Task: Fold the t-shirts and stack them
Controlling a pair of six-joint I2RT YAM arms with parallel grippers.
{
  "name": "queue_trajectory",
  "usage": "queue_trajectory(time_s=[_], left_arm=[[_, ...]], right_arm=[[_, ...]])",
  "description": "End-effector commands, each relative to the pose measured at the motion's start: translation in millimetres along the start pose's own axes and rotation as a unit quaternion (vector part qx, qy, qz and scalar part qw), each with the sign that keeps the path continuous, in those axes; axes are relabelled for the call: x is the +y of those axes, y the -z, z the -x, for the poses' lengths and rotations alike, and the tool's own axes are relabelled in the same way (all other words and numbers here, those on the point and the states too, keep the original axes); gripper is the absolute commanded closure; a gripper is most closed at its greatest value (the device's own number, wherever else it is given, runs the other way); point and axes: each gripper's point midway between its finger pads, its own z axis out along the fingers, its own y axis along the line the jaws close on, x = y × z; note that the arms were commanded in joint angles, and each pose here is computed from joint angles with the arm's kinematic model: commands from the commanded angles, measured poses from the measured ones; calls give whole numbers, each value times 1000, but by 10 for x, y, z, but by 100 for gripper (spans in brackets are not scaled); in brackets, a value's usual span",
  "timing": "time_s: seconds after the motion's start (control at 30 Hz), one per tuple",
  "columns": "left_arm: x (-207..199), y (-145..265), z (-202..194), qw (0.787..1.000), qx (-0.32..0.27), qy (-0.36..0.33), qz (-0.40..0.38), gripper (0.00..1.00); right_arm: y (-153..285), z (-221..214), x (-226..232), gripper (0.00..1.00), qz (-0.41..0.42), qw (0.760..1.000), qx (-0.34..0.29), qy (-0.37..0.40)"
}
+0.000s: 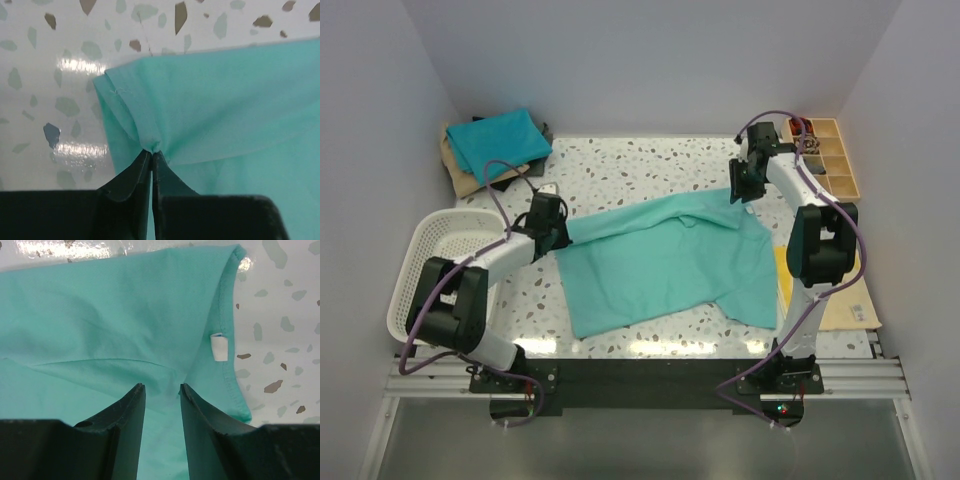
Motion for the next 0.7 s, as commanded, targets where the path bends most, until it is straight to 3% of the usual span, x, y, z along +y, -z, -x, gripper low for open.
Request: queue_trajectory(time_s=[0.0,0.1,0.17,0.3,0.43,0.67], left_arm=[[46,67,-205,1000,20,19,-6,72],[111,72,-215,999,22,20,14,21],[142,99,-103,999,1,22,24,7],[51,242,288,998,-53,20,12,5],[-121,332,564,997,-77,18,-18,5],[-330,386,598,993,-86,14,-75,5]], right_arm=[[160,105,-27,62,-6,1000,-20,3],[136,89,-35,62,-8,1000,-17,3],[128,75,-75,62,-20,1000,-15,-2],[47,41,-145,61,-33,999,-17,-25],[-148,-60,-105,64,12,998,-2,-69],[-267,-271,92,64,103,983,-4,-152]])
